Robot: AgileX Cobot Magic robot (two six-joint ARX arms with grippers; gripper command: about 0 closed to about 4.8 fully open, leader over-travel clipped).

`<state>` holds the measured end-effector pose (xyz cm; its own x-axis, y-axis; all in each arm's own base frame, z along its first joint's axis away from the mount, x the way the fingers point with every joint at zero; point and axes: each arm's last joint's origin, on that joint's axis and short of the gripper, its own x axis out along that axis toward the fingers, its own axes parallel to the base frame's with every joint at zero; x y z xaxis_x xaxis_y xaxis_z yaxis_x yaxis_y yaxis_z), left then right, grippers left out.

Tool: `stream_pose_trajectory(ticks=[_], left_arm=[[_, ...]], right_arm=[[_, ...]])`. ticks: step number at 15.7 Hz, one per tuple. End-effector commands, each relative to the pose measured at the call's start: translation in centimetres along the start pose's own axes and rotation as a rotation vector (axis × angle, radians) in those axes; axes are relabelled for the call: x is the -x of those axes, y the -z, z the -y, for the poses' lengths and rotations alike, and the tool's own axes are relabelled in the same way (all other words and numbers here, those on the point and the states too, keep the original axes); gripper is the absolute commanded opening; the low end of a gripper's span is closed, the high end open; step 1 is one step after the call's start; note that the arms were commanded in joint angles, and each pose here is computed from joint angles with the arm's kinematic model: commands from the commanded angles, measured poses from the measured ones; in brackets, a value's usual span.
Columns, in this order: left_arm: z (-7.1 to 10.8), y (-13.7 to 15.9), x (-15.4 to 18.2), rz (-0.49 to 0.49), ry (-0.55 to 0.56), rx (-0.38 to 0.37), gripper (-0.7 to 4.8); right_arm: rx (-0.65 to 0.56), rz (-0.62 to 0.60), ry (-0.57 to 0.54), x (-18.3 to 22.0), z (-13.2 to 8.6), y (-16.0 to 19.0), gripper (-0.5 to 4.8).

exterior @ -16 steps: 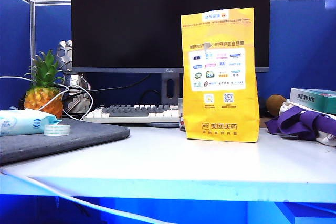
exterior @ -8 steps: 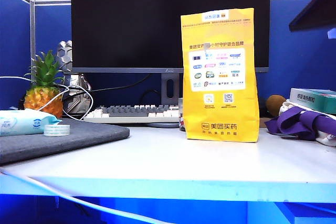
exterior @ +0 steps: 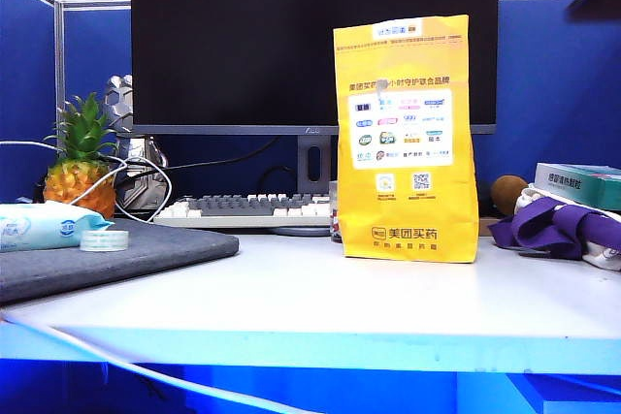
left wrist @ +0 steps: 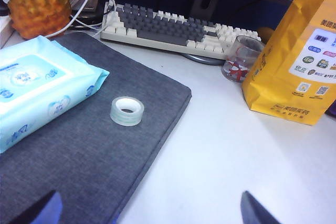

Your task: Pick up the orange and throw it into the yellow paper bag.

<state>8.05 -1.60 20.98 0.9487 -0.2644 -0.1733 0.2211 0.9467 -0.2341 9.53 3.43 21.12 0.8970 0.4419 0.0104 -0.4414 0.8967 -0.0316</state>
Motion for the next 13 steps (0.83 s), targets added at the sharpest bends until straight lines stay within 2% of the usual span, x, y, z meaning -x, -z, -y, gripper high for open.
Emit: stream_pose_trajectory(ticks=[1, 3, 5, 13], left_arm=[[0.1, -0.2, 0.0, 0.013, 0.006, -0.004, 4.79], [0.0, -0.2, 0.0, 0.013, 0.005, -0.004, 4.79], [0.1, -0.2, 0.0, 0.013, 0.006, -0.004, 4.79], [0.1, -0.2, 0.0, 0.014, 0.006, -0.004, 4.79]], right_arm=[[0.018, 0.108, 0.063, 1.2, 0.3, 0.3, 4.79], [0.024, 0.119, 0.125, 1.5, 0.8, 0.8, 4.79], [0.022, 0.109, 0.13, 1.3, 0.9, 1.2, 4.79], [-0.017, -0.069, 0.122, 0.9, 0.9, 4.2, 4.79]])
